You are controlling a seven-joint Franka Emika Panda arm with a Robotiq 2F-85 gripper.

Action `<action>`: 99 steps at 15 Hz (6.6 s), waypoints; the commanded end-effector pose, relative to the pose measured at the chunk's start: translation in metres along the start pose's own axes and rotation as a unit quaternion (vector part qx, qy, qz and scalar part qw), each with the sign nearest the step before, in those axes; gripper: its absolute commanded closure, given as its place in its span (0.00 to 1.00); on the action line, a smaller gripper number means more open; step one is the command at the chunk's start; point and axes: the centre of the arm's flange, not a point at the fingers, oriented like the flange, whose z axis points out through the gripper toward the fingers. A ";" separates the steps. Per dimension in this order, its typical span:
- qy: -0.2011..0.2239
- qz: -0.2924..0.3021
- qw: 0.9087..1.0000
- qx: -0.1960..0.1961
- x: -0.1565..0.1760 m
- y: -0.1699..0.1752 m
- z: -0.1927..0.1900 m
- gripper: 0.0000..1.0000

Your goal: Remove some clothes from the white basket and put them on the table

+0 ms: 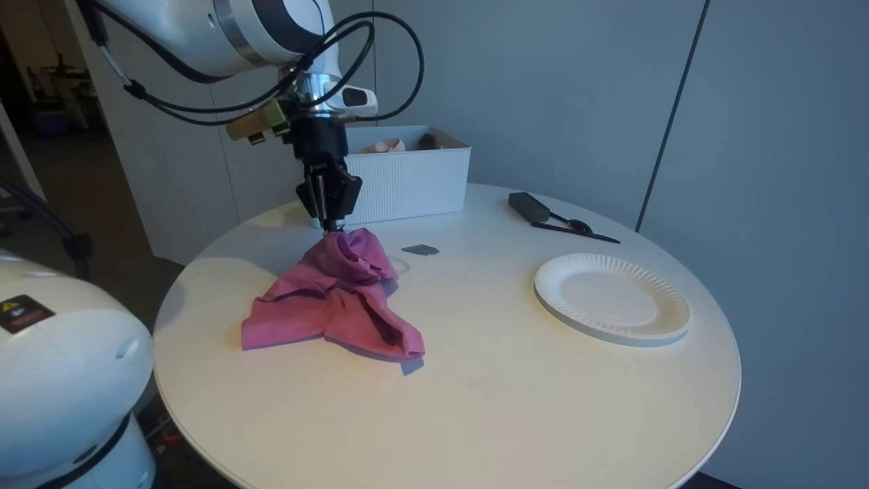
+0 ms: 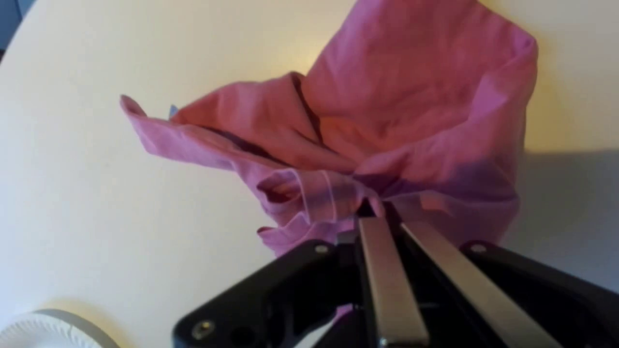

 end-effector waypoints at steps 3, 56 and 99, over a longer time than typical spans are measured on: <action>-0.071 -0.006 0.997 0.032 -0.005 0.000 0.028 0.68; 0.126 -0.417 0.897 0.077 0.226 -0.074 -0.139 0.00; 0.358 0.087 0.905 -0.215 -0.204 0.082 -0.233 0.93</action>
